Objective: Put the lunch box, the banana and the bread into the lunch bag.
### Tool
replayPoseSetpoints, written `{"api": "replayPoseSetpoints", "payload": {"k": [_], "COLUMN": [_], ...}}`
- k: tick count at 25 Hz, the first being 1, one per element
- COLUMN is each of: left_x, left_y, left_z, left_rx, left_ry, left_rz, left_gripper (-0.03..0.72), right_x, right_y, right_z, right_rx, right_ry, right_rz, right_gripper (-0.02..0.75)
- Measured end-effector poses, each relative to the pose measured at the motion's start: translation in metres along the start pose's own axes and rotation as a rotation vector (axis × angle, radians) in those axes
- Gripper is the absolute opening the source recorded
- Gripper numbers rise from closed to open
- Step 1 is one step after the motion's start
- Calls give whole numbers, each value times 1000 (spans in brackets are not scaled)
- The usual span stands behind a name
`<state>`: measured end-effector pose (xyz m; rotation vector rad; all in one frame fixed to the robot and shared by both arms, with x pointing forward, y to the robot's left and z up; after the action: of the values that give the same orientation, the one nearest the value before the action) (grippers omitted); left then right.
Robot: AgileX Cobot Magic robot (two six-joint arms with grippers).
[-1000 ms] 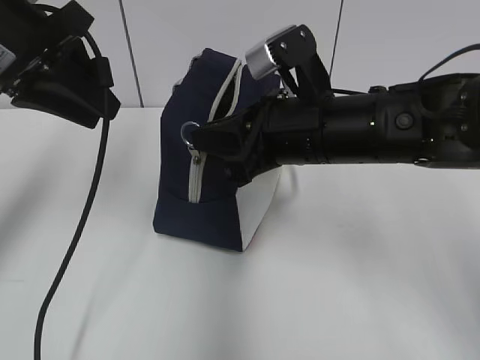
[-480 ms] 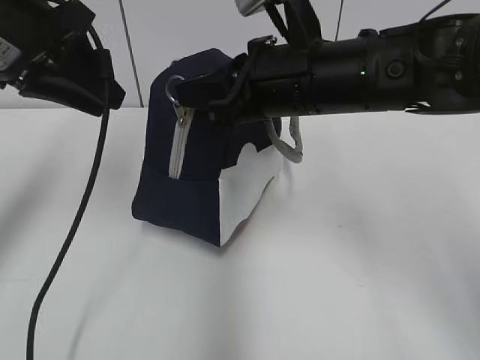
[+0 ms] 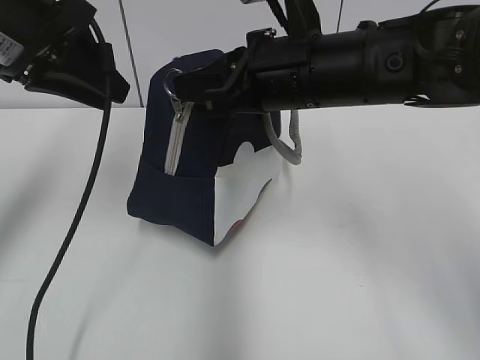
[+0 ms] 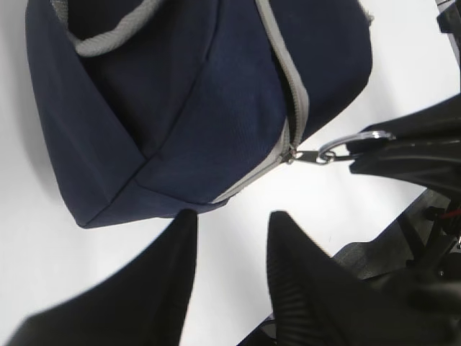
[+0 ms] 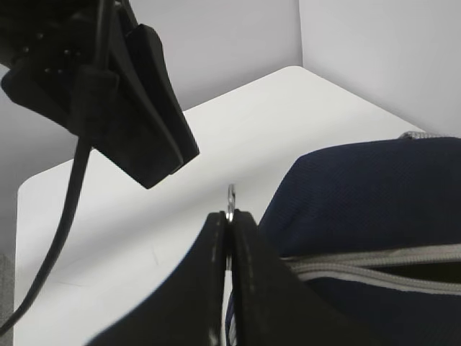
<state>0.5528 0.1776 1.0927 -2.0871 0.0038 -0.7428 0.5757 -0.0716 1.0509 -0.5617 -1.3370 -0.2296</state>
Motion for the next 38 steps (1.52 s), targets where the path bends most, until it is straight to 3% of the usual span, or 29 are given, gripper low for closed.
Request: {"api": "replayPoseSetpoints", "payload": {"k": [8, 17, 25, 29, 38], "left_x": [0, 0, 1, 1, 11], "left_y": [0, 0, 0, 4, 18], "left_z": [0, 0, 0, 3, 7], "left_rx": [0, 0, 3, 1, -45], "left_ry": [0, 2, 11, 18, 88], "left_rz": [-1, -1, -7, 2, -53], "left_gripper": [253, 253, 253, 253, 253], "right_x": [17, 19, 30, 33, 33], "right_y": [0, -1, -1, -3, -3], "right_z": [-2, -16, -20, -26, -29], "right_rx": [-5, -120, -148, -201, -223], "right_ry": [0, -1, -18, -19, -8], "right_rz": [-36, -2, -23, -21, -20], "right_gripper": [-16, -16, -16, -16, -16]}}
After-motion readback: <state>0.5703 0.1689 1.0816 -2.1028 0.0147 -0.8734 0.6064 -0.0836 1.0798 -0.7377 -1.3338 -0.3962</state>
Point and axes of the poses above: a point on each arm's last joint axis where the gripper is mounted, y pointing out along that axis toward the gripper, z along the wrist's bending axis when the last joint is at zero, x = y × z, the point moved 3 cm from there along y, pointing out along that axis toward the gripper, and after that the axes turned 4 degrees about y, right-handed, at the moved point
